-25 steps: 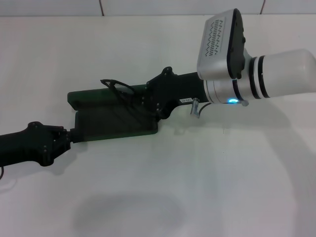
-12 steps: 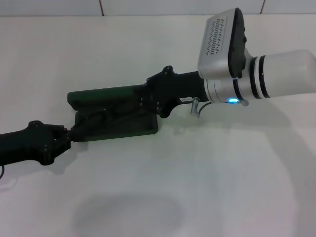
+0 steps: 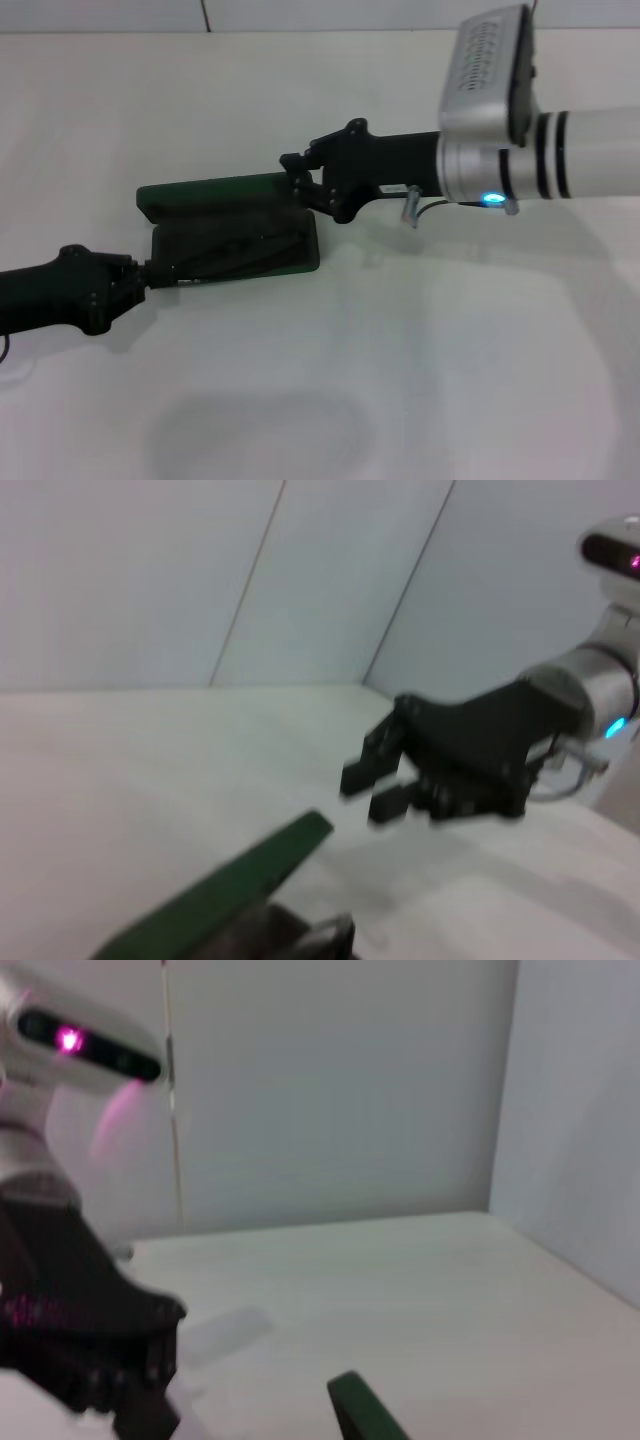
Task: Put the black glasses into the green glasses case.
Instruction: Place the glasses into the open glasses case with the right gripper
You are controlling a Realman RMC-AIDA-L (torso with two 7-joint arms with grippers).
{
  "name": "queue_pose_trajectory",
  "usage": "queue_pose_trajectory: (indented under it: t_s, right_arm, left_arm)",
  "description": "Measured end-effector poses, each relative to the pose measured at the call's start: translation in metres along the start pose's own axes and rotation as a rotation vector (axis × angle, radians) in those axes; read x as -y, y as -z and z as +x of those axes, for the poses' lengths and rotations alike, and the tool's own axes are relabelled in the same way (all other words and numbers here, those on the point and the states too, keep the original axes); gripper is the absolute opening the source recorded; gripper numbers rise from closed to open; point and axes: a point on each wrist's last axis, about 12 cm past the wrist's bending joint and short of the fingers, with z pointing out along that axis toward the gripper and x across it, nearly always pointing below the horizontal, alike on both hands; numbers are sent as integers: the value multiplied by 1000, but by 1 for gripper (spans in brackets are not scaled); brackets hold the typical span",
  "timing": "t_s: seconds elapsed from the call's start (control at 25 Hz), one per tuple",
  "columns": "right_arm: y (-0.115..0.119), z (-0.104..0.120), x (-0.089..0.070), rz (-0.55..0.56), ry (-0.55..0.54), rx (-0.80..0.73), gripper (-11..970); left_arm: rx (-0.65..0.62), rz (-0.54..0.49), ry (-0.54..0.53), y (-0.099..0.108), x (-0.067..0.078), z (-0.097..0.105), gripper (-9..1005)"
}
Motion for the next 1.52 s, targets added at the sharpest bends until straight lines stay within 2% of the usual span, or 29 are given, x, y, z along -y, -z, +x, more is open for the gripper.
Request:
queue_pose_trajectory:
  t_s: [0.2, 0.44, 0.68, 0.88, 1.0, 1.52]
  right_arm:
    - [23, 12, 0, 4, -64, 68, 226]
    - [60, 44, -9, -10, -113, 71, 239]
    - [84, 71, -24, -12, -135, 70, 434]
    - [91, 82, -31, -14, -142, 54, 663]
    - [91, 83, -33, -22, -146, 51, 748]
    - [93, 85, -35, -25, -148, 54, 748]
  left_arm:
    - [-66, 8, 19, 1, 0, 5, 5]
    - [-99, 12, 24, -9, 1, 9, 6]
    - [-113, -31, 19, -17, -5, 9, 6]
    - [-124, -71, 10, -19, -11, 9, 6]
    - [-130, -89, 4, -18, -13, 7, 6]
    - [-188, -156, -17, -21, -26, 3, 6]
